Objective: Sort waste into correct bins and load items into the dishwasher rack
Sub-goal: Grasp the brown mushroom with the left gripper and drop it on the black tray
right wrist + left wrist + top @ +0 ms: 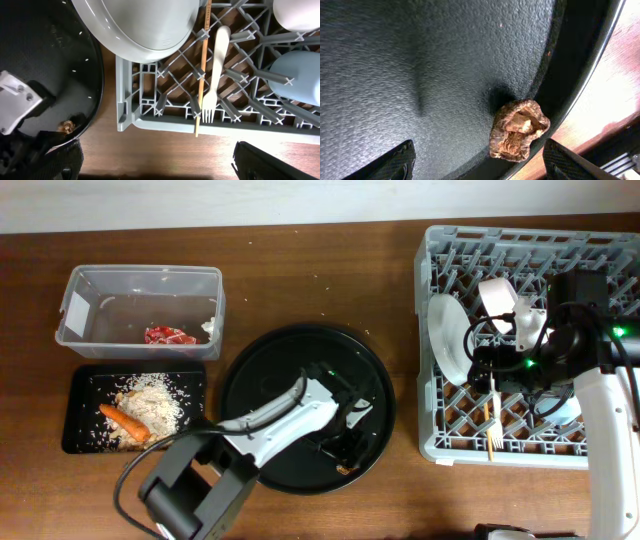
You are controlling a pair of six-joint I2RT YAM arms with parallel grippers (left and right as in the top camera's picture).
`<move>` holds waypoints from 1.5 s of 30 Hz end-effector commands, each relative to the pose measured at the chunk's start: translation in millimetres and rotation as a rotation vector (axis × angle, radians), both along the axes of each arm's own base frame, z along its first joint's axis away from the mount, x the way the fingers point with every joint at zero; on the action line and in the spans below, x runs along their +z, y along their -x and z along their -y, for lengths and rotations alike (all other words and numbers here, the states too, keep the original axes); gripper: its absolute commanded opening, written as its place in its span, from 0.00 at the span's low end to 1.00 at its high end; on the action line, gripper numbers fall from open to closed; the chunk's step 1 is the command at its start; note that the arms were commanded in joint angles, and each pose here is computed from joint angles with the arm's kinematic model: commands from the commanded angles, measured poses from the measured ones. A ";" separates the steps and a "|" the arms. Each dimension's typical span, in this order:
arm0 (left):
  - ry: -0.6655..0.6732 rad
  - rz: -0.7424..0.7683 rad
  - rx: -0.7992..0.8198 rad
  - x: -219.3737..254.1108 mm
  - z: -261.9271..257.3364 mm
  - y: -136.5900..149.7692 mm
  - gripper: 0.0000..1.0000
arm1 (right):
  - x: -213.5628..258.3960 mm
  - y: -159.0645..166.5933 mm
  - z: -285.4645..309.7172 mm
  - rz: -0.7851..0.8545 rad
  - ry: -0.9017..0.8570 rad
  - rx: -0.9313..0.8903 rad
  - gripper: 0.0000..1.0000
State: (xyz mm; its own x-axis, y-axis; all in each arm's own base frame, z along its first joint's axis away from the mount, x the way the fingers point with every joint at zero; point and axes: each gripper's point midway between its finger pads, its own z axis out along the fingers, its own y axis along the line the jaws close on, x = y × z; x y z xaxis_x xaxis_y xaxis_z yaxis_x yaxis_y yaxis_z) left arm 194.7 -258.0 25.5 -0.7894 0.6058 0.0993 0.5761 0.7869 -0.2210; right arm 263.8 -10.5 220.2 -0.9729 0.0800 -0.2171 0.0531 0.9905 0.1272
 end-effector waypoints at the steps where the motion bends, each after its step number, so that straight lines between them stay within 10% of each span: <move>1: 0.001 -0.014 -0.041 -4.8 3.5 6.8 0.81 | -0.6 0.1 0.3 -0.005 -0.010 -0.009 0.99; 13: 0.018 -0.005 -0.090 -28.6 -2.3 12.7 0.79 | -0.6 0.1 0.2 -0.005 -0.011 -0.009 0.99; 24: 0.000 0.065 -0.093 -34.6 -4.5 0.2 0.01 | -0.7 0.2 0.2 -0.005 -0.011 -0.009 0.99; 27: -0.021 0.084 -0.056 -26.1 -14.6 -12.9 0.01 | -0.7 0.2 0.3 -0.005 -0.010 -0.009 0.99; 34: -0.057 0.412 0.610 84.0 -212.4 -127.2 0.01 | -0.7 0.2 0.2 -0.005 -0.011 -0.009 0.99; 38: -0.128 0.415 1.198 84.5 -353.4 -125.3 0.00 | -0.6 0.1 0.2 -0.005 -0.011 -0.009 0.99; 45: -0.245 0.417 1.377 79.7 -412.4 -99.5 0.13 | -0.7 0.2 0.2 -0.005 -0.011 -0.009 0.99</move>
State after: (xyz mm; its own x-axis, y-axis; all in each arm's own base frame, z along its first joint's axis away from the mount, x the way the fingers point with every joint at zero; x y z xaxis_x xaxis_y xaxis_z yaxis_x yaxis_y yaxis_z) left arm 303.8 143.6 108.9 -0.7321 -0.6171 -0.2884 -0.6245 0.7772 -0.0778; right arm 263.3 -10.5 220.1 -0.9733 0.0801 -0.2152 0.0533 0.9904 0.1274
